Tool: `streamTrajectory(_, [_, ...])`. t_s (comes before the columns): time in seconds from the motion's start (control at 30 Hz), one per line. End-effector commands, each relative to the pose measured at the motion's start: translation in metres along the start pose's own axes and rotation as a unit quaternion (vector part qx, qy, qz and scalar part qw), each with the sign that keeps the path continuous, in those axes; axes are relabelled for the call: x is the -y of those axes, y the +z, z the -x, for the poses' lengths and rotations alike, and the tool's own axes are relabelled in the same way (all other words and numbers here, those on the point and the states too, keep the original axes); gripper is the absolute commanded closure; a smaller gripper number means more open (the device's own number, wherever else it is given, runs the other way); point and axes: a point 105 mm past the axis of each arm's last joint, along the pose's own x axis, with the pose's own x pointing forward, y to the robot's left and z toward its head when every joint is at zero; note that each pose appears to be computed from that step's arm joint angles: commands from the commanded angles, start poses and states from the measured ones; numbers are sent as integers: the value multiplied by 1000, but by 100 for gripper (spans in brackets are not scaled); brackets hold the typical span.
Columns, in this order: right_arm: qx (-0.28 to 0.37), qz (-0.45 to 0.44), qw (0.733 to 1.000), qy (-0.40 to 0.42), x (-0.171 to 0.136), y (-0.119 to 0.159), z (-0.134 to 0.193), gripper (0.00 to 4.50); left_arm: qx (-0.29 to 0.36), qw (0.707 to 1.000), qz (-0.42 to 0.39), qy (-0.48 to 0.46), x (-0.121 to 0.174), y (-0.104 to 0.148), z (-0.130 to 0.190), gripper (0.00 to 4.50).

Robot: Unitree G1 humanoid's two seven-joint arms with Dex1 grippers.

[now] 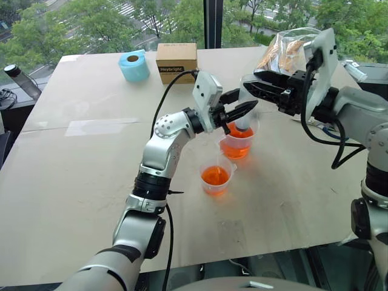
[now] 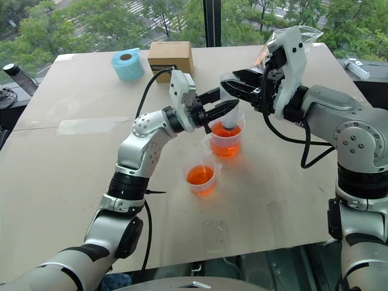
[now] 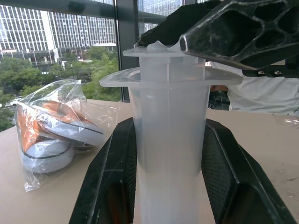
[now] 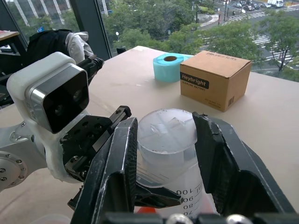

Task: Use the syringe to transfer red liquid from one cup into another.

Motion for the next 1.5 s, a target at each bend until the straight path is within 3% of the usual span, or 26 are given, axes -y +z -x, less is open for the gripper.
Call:
streamTrajectory(0.03, [6,16,1000,15,-7,10,3,316,19,1000,-15,-7,3,11,-4,305])
streamTrajectory(0.83, [55,-4,998,-40,14,37,7,316,-28,999,7,-15,3,-23,3,305])
streamTrajectory(1.2, [157,-67,984,-55,24,78,12,316,-31,999,23,-26,9,-27,4,305])
streamTrajectory(1.5, [157,-70,983,-60,25,76,12,316,-40,999,17,-31,8,-30,6,305])
